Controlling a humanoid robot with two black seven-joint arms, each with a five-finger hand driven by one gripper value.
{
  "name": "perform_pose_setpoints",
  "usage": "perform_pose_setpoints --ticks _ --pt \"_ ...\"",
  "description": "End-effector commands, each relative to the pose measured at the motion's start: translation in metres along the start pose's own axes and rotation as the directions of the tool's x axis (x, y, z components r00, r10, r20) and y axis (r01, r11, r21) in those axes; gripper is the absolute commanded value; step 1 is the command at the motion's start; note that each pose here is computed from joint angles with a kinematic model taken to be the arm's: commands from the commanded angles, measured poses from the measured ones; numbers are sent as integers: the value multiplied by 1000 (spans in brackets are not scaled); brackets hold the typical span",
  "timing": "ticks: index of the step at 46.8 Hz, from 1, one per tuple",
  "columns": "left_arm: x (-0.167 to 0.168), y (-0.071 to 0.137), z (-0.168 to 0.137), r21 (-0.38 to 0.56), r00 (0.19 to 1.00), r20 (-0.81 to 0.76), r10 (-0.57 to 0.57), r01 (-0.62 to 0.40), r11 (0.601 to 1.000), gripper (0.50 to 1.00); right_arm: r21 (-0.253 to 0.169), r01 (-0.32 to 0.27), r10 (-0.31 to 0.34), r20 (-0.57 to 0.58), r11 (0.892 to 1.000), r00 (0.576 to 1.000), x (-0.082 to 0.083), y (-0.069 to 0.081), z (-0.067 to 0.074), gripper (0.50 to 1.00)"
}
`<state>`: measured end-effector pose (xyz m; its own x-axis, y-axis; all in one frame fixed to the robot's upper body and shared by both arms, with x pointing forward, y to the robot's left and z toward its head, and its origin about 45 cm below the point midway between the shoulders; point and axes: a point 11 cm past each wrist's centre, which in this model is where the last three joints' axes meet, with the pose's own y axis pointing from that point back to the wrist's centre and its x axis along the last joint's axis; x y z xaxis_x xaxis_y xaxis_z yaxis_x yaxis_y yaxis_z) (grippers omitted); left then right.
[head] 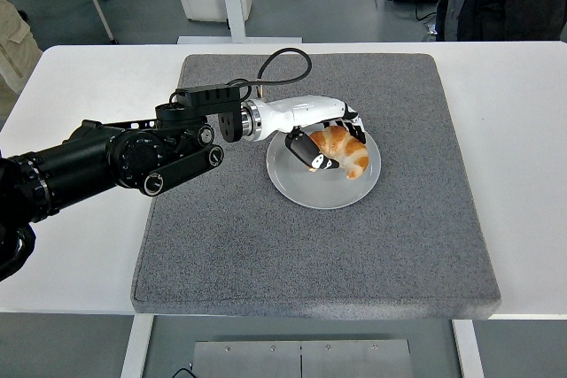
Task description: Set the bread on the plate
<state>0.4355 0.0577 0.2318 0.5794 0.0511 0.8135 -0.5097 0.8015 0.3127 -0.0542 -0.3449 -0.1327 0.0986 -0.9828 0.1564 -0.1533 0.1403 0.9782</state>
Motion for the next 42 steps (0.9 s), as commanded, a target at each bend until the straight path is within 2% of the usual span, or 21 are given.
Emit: perform_pose_setpoints --ticks 1,13,19,42 --pt "-6 -1 -3 8 1000 -3 5 -5 1000 500 0 0 0 0 1000 1000 0 0 0 1000" --pt "-15 -7 -8 19 1000 -9 30 -30 999 500 0 -1 1 -1 1000 1000 0 0 0 1000" --pt "-28 -6 -14 35 1000 9 4 -4 999 500 -1 1 -1 0 1000 1000 0 0 1 1000" --pt "-30 -5 -18 43 999 16 28 -29 999 500 0 -1 1 -1 1000 1000 0 0 0 1000"
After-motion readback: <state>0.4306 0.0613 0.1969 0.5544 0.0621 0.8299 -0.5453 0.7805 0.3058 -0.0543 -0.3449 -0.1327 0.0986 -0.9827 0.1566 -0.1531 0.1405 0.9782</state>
